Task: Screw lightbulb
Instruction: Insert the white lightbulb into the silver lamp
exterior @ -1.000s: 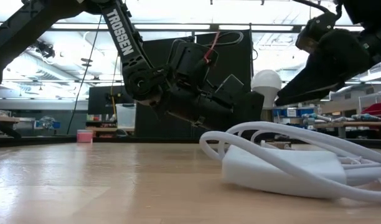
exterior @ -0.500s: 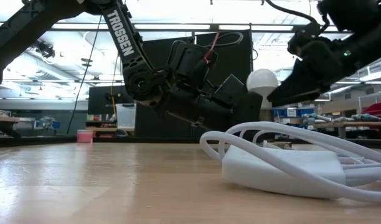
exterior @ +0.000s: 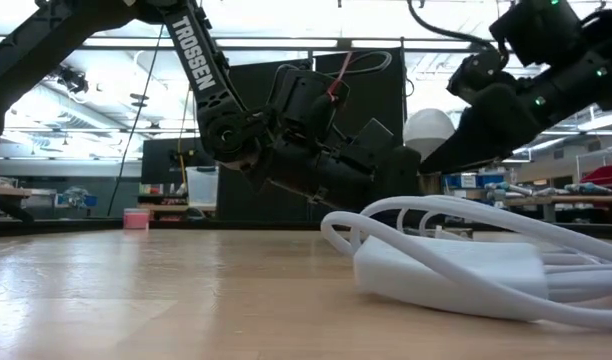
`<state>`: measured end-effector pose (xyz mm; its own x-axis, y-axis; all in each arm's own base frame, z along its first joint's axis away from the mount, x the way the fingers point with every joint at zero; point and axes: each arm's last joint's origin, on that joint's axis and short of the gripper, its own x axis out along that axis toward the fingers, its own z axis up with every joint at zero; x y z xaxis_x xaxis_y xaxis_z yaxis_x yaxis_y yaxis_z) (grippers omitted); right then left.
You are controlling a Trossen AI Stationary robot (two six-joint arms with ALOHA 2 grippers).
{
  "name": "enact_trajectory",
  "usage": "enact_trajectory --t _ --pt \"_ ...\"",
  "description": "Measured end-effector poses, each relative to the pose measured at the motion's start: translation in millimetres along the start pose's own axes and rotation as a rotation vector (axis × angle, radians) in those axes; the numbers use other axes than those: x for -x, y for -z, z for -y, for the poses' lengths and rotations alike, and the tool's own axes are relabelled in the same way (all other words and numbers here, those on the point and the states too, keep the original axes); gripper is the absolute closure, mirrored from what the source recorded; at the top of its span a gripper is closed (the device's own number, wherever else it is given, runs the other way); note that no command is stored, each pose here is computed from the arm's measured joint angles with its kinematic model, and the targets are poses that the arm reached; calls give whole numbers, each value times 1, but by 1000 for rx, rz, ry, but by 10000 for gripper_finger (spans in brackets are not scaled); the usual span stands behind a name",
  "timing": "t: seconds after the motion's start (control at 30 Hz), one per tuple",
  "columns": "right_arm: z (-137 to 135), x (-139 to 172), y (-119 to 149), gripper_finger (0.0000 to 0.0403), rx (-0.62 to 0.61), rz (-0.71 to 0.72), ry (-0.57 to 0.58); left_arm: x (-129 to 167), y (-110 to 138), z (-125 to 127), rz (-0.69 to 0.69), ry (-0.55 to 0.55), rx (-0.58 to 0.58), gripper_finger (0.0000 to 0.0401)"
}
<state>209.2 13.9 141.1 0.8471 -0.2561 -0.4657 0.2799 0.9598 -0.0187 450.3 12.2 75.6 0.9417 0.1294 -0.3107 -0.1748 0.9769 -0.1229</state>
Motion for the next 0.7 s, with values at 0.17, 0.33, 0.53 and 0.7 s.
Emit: enact_trajectory --t 0.17,0.33,0.53,0.7 --pt "12 3 16 95 -9 49 -106 0 0 2 -12 58 -8 197" --pt "19 7 30 95 -6 42 -209 0 1 4 -28 149 -49 197" --pt "19 10 30 95 42 93 -318 1 1 2 -47 288 -71 197" --pt "19 11 25 95 95 165 -400 2 1 3 -63 417 -79 197"
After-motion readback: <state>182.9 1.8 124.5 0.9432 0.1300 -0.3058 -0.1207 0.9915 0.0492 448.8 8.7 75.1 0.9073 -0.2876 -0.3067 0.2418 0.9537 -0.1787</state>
